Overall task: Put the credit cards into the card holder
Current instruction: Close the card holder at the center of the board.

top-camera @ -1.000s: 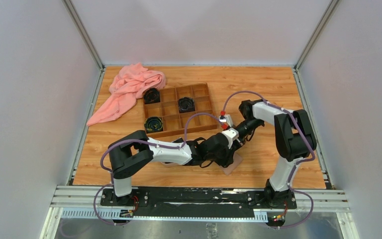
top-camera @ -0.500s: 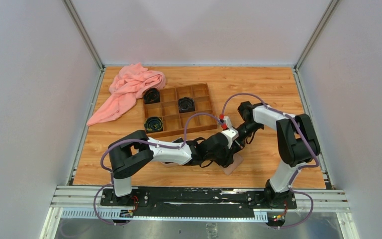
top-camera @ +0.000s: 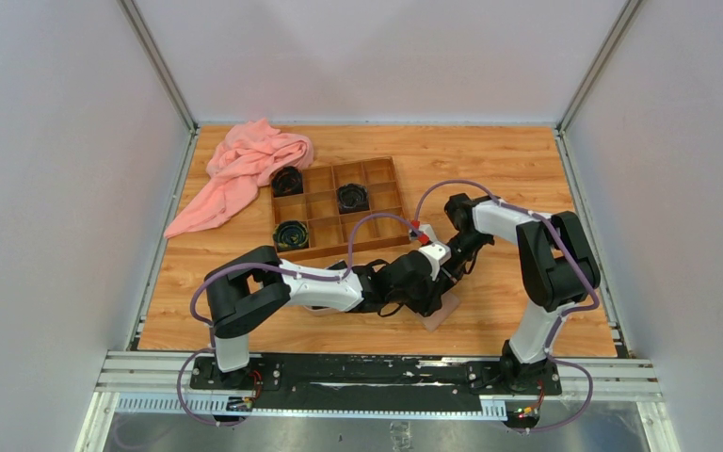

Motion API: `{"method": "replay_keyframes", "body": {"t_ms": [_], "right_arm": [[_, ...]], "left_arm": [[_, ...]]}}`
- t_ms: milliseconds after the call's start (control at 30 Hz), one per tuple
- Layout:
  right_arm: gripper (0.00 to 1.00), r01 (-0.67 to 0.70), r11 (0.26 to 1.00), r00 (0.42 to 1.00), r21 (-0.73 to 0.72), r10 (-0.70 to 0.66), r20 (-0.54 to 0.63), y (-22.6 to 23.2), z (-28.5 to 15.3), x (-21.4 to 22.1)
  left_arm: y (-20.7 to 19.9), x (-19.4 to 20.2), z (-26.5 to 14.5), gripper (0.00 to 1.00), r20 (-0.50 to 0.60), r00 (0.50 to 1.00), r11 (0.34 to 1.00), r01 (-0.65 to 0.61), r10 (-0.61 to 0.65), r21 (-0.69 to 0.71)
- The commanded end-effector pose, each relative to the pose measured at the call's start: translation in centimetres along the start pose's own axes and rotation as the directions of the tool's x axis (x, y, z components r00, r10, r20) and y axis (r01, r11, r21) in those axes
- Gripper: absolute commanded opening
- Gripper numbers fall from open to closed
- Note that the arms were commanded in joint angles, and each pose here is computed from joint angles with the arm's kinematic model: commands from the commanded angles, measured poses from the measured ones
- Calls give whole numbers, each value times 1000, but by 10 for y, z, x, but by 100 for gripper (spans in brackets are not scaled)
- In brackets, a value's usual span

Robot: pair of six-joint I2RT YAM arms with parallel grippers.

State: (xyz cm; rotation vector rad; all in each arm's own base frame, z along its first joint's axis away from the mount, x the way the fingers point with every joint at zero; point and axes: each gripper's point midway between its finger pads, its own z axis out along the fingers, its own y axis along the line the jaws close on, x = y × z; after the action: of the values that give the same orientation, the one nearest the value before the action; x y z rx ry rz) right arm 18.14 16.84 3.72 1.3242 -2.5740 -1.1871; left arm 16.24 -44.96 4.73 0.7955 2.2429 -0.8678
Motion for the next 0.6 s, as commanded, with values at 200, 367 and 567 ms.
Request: {"method": "replay_keyframes", "body": {"t_ms": [200, 367, 567], "right_arm": [[2, -27, 999, 1000, -40, 27, 8, 7, 2, -10], [2, -4, 993, 999, -117, 9, 46, 24, -7, -14], [2, -36, 986, 999, -163, 41, 29, 25, -2, -11]], "left_arm": [[25, 58, -1, 44, -170, 985, 998, -1, -11, -69], [26, 57, 0, 44, -168, 986, 998, 0, -11, -69], [26, 56, -1, 44, -165, 986, 997, 0, -11, -71]]}}
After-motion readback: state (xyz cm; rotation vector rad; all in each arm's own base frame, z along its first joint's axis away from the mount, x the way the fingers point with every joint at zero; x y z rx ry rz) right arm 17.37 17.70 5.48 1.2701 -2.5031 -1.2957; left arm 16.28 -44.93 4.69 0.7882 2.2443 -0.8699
